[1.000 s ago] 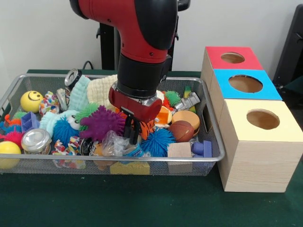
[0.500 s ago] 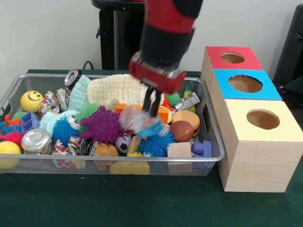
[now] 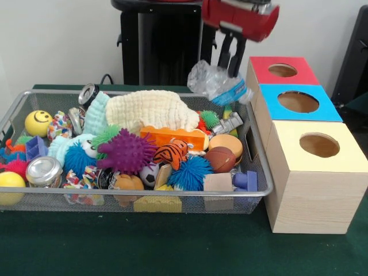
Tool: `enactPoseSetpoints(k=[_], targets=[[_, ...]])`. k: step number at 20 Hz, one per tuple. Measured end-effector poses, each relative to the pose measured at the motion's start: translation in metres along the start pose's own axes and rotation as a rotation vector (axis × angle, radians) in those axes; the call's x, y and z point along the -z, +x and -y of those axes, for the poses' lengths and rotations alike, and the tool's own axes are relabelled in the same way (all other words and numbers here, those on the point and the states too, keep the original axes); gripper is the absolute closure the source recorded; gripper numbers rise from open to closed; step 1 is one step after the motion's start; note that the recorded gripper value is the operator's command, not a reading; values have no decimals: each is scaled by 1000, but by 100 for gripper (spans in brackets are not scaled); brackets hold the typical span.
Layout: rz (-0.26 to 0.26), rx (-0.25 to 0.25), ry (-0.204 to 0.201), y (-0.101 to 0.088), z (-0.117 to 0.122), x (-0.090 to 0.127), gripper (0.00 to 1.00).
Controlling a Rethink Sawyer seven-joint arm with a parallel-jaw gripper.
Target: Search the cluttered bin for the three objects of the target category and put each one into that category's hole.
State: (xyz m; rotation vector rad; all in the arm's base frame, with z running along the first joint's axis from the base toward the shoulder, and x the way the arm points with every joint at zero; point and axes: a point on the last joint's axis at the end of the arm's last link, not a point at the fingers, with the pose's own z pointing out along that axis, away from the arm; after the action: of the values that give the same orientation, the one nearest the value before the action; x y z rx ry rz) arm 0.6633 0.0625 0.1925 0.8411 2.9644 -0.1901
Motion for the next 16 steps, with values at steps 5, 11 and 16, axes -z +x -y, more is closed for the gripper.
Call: enactPoseSetpoints(k=[5, 11, 16], targets=[[28, -16, -22, -10, 6, 21, 100], [69, -83, -67, -23, 19, 14, 100], [164, -172, -125, -27, 28, -16, 100]])
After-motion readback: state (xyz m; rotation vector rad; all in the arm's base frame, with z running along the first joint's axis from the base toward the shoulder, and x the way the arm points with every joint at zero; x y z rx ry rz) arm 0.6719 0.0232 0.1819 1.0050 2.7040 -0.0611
